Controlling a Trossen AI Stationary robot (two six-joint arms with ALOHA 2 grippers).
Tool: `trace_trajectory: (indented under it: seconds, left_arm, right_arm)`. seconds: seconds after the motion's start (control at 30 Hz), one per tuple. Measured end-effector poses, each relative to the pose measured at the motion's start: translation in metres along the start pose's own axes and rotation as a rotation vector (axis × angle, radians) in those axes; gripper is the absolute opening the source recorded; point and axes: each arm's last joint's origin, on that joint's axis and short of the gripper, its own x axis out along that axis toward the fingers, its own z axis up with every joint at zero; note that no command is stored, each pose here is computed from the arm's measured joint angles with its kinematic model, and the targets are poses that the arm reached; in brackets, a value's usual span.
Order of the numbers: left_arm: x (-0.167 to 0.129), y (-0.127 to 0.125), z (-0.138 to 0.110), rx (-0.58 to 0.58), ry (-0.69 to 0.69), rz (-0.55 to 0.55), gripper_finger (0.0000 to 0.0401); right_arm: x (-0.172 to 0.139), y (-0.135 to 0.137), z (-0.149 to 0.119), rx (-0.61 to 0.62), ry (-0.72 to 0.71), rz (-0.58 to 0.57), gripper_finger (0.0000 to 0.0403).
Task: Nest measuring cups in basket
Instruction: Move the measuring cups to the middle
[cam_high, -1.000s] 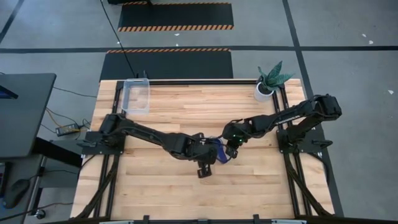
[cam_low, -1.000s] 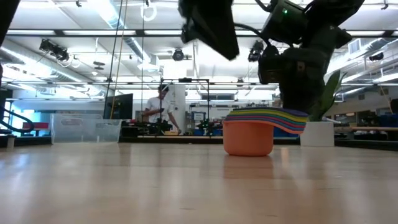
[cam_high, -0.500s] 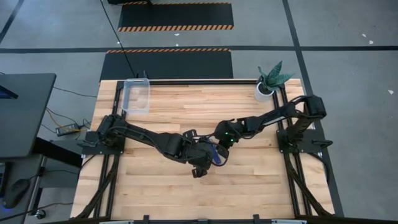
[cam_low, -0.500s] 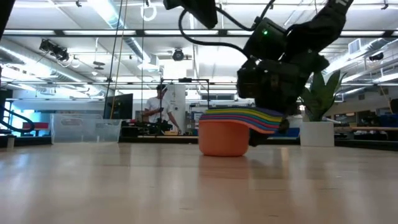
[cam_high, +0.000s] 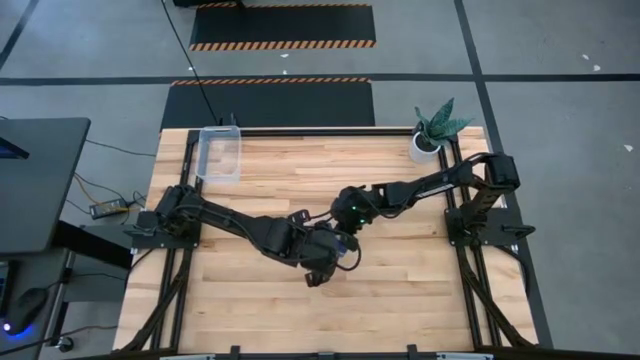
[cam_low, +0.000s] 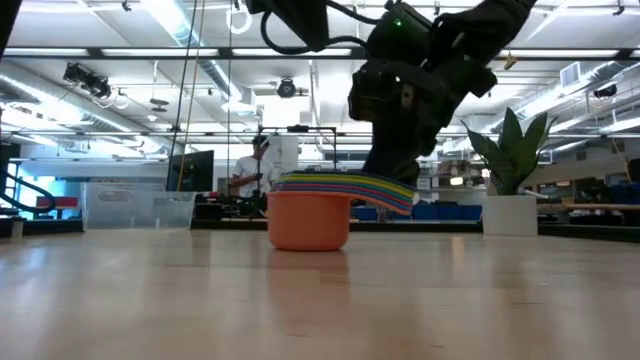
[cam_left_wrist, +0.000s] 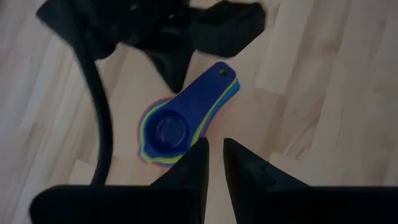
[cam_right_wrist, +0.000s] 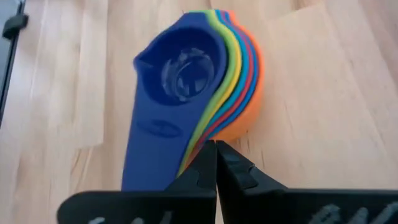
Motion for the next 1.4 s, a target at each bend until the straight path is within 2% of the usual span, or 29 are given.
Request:
trace_trajectory:
  seconds: [0.1,0.23,0.47,0.67,0.83,1.07,1.17,1.4]
  left_arm:
    - [-0.012,-0.002,-0.004,-0.025,-0.028,0.014,0.0055]
    - [-0.037,-0.001,-0.014,-0.049,-0.072,0.049,0.0055]
    - [-0.075,0.007,-0.029,-0.114,-0.141,0.107,0.0055]
    - [-0.087,0.014,-0.040,-0.118,-0.123,0.160,0.0055]
    - [-0.088,0.017,-0.044,-0.104,-0.097,0.198,0.0055]
    - [-0.088,0.018,-0.045,-0.098,-0.091,0.204,0.0055]
    - [-0.082,0.013,-0.039,-0.140,-0.124,0.157,0.0055]
    - [-0.043,-0.012,-0.034,-0.119,-0.176,0.021,0.0055]
  right_arm:
    - [-0.014,0.009,0.007,-0.045,0.004,-0.006,0.0002]
    - [-0.050,0.024,0.018,-0.107,-0.038,-0.055,0.0002]
    - [-0.140,0.057,0.035,-0.201,-0.215,-0.102,0.0002]
    - [-0.212,0.085,0.032,-0.264,-0.375,-0.049,0.0002]
    - [-0.253,0.103,0.022,-0.319,-0.481,0.015,0.0002]
    - [-0.289,0.115,0.001,-0.358,-0.558,0.124,0.0002]
    - [-0.298,0.117,-0.006,-0.366,-0.580,0.136,0.0002]
    - [-0.315,0.115,-0.017,-0.367,-0.611,0.126,0.0002]
